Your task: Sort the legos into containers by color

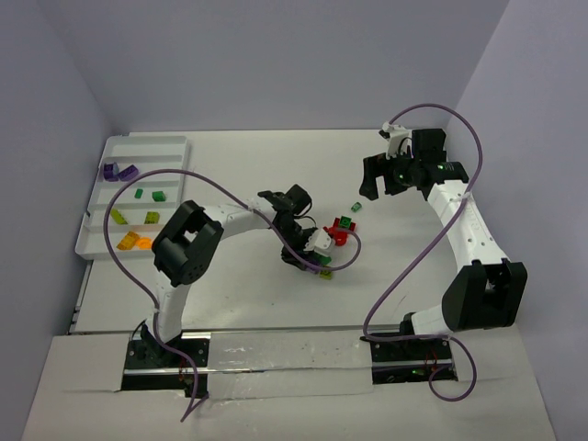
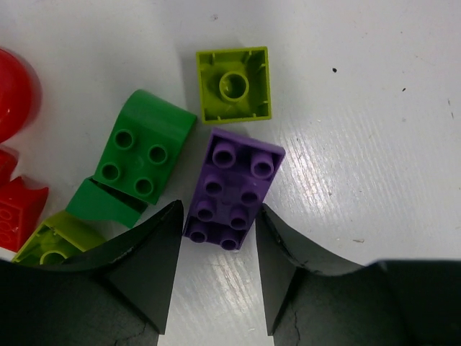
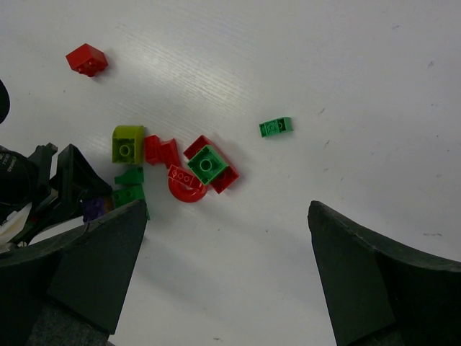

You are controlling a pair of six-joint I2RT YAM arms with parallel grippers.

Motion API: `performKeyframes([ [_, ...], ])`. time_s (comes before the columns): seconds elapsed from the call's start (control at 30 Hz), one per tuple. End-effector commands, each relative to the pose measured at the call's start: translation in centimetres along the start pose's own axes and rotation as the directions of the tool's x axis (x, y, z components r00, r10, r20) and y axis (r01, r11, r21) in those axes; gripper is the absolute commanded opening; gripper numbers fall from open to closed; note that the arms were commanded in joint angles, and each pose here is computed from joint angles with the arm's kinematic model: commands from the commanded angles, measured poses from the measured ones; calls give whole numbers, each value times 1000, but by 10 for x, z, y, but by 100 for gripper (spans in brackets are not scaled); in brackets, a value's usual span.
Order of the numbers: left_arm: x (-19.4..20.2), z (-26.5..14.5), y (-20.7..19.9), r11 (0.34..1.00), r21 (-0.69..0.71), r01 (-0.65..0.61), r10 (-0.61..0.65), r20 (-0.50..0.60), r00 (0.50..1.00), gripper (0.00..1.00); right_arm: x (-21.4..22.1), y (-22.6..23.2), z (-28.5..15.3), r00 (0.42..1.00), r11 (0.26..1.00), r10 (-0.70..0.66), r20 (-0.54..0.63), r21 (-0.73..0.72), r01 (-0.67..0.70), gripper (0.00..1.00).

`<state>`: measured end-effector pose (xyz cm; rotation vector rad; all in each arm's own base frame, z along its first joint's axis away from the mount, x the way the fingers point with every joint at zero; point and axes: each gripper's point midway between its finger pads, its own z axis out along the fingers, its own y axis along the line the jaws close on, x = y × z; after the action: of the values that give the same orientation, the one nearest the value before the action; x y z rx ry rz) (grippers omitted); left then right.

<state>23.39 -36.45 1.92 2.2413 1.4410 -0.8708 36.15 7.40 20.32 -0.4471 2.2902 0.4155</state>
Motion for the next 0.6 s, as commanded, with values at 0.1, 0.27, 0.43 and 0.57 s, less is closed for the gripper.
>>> performKeyframes([
  [0.1, -3, 0, -3, 1000, -5, -31, 31, 12, 999, 46, -5, 1, -4, 1000, 1000, -7, 26, -6, 7, 100],
  [0.27, -11, 1, -4, 999, -10, -48, 48, 24, 999, 55, -5, 1, -3, 1000, 1000, -6, 23, -9, 6, 100],
  [0.43, -18, 2, -3, 1000, 1, -28, 28, 34, 999, 28, -6, 0, -3, 1000, 1000, -9, 23, -9, 9, 100],
  [0.57, -19, -6, -6, 1000, -15, -22, 22, 35, 999, 19, -8, 1, -4, 1000, 1000, -12, 27, -13, 13, 100],
])
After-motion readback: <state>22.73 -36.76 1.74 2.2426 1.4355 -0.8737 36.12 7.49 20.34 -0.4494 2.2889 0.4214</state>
